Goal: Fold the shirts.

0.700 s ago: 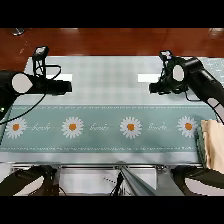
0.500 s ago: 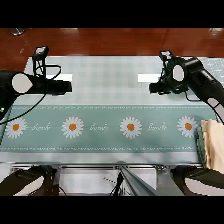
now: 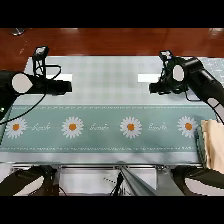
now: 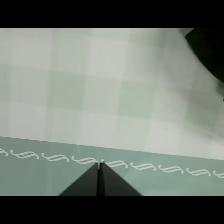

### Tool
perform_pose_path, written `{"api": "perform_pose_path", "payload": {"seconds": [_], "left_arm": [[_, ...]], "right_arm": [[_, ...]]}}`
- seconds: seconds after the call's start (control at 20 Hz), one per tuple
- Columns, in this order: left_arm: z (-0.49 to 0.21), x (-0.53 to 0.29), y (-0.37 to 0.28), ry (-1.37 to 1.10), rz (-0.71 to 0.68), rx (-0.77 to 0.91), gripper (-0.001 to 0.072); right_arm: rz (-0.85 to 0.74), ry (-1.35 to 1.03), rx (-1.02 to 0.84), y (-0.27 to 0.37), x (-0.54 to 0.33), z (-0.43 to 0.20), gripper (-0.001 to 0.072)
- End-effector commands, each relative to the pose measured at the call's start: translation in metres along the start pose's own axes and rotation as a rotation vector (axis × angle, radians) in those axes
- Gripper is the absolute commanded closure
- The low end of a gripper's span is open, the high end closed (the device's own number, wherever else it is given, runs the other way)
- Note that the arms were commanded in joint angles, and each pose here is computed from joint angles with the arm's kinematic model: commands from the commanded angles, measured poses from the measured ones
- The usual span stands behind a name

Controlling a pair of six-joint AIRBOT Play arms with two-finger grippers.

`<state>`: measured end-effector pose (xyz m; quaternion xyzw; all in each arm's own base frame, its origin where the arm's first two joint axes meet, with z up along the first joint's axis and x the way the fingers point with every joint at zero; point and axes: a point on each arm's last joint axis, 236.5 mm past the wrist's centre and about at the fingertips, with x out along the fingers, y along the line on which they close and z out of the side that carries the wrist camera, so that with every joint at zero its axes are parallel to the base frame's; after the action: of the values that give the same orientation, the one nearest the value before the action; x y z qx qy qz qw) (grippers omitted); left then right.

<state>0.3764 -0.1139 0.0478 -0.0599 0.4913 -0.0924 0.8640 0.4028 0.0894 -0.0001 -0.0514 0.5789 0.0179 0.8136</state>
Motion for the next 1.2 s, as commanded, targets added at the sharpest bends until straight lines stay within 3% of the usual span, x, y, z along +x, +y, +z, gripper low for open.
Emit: {"api": "perform_pose_path", "payload": {"seconds": [0.0, 0.4, 0.55, 0.6, 0.65, 0.7, 0.8, 0.95, 1.15], "left_arm": [[0.0, 0.0, 0.0, 0.0, 0.0, 0.001, 0.0688], [0.0, 0.0, 0.0, -0.001, 0.0, 0.001, 0.0688], [0.01, 0.002, -0.001, -0.04, -0.005, 0.001, 0.0671], [0.013, 0.004, -0.002, -0.053, -0.007, 0.0, 0.0453], [0.016, 0.006, -0.001, -0.062, -0.007, 0.0, 0.0132], [0.016, 0.009, 0.0, -0.062, -0.001, 0.004, 0.0006], [0.016, 0.013, 0.004, -0.059, 0.015, 0.015, 0.0006], [0.017, 0.018, 0.007, -0.059, 0.028, 0.025, 0.0006], [0.014, 0.025, 0.009, -0.041, 0.033, 0.025, 0.0006]], "right_arm": [[0.001, 0.0, 0.0, 0.0, 0.0, 0.0, 0.0688], [0.0, 0.0, 0.0, 0.0, 0.0, 0.0, 0.0688], [-0.024, -0.108, -0.028, -0.005, -0.001, 0.026, 0.0674], [-0.069, -0.172, -0.062, -0.015, -0.004, 0.041, 0.0449], [-0.135, -0.252, -0.117, -0.028, -0.009, 0.061, 0.0073], [-0.217, -0.348, -0.144, -0.049, -0.016, 0.085, 0.0087], [-0.3, -0.477, -0.035, -0.095, -0.025, 0.116, 0.0088], [-0.297, -0.561, 0.173, -0.166, -0.012, 0.142, 0.0088], [-0.277, -0.432, 0.366, -0.227, 0.042, 0.133, 0.0089]]}}
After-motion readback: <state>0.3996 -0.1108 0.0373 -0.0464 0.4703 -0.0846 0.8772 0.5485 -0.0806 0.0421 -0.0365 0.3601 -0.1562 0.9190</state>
